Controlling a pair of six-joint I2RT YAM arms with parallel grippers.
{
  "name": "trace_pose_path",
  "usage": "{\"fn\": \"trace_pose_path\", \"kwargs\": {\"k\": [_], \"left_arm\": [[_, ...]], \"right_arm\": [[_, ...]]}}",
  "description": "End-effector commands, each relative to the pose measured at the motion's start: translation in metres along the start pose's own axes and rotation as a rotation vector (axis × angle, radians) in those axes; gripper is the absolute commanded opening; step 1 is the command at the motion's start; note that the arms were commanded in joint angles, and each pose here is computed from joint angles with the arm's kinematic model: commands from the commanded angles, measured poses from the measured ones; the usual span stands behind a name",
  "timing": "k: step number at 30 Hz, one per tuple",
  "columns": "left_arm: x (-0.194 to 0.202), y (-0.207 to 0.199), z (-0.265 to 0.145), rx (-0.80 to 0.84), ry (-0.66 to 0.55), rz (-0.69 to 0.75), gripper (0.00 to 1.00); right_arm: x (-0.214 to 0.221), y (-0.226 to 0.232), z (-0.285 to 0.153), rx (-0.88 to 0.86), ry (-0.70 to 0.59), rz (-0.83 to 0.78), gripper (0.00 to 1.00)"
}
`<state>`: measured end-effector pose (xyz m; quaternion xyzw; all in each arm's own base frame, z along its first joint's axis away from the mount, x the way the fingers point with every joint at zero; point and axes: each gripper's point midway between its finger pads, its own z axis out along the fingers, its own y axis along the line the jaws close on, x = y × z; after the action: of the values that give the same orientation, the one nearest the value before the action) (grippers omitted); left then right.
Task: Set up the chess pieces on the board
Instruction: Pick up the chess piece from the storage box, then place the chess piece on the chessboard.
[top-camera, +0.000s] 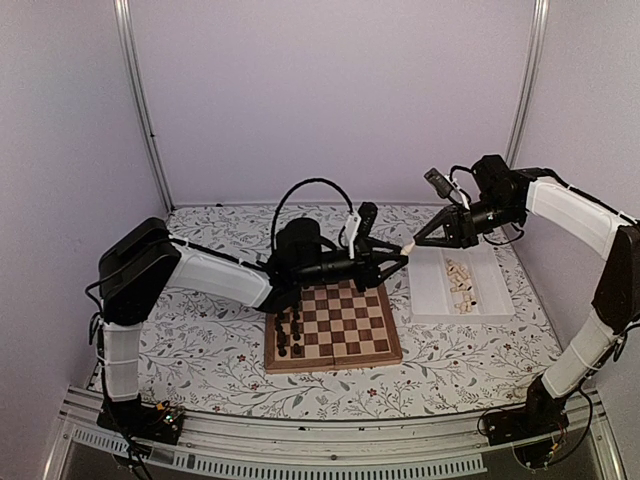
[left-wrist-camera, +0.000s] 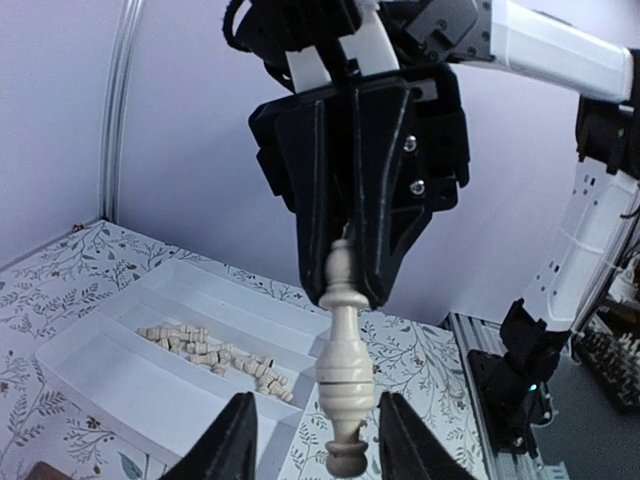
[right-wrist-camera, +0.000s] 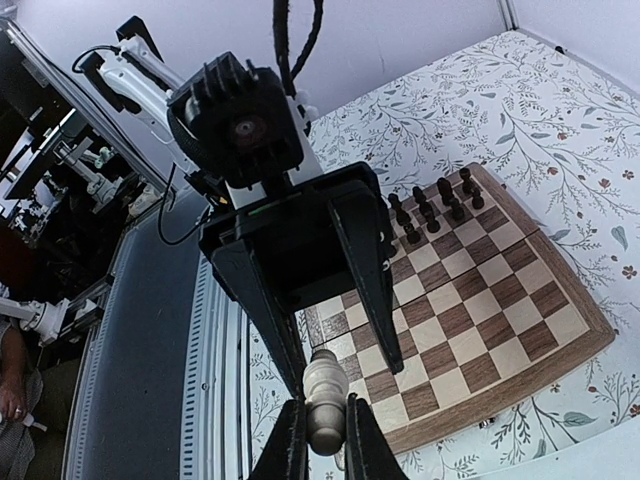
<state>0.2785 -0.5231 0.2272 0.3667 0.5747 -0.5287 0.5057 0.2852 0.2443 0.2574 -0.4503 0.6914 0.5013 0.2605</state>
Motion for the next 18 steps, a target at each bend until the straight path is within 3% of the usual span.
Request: {"fn": "trace_pose_path", "kwargs": {"k": [1,7,13,18], "left_arm": [[0.006,-0.006,0.007,0.026,0.02,-0.013,0.32],[0.006,-0.004,0.001,0.01,0.055,-0.032,0.02],[0.005,0.047,-0.042,-0.265,0.247,-0.18,0.0],[-0.02,0.087,-0.111,-0.451,0.263,-0.172,0.0]], "right_arm": [[-0.003,0.008,-0.001,0.005,-0.003,-0.051,0.06],[-0.006,-0.007,-0.001,0.068,0.015,-0.065,0.06],[-0.009,-0.061,-0.009,0.369,0.084,-0.091,0.05],[0.001,-0.084,0.007,0.442,0.157,-0.125,0.04]]}}
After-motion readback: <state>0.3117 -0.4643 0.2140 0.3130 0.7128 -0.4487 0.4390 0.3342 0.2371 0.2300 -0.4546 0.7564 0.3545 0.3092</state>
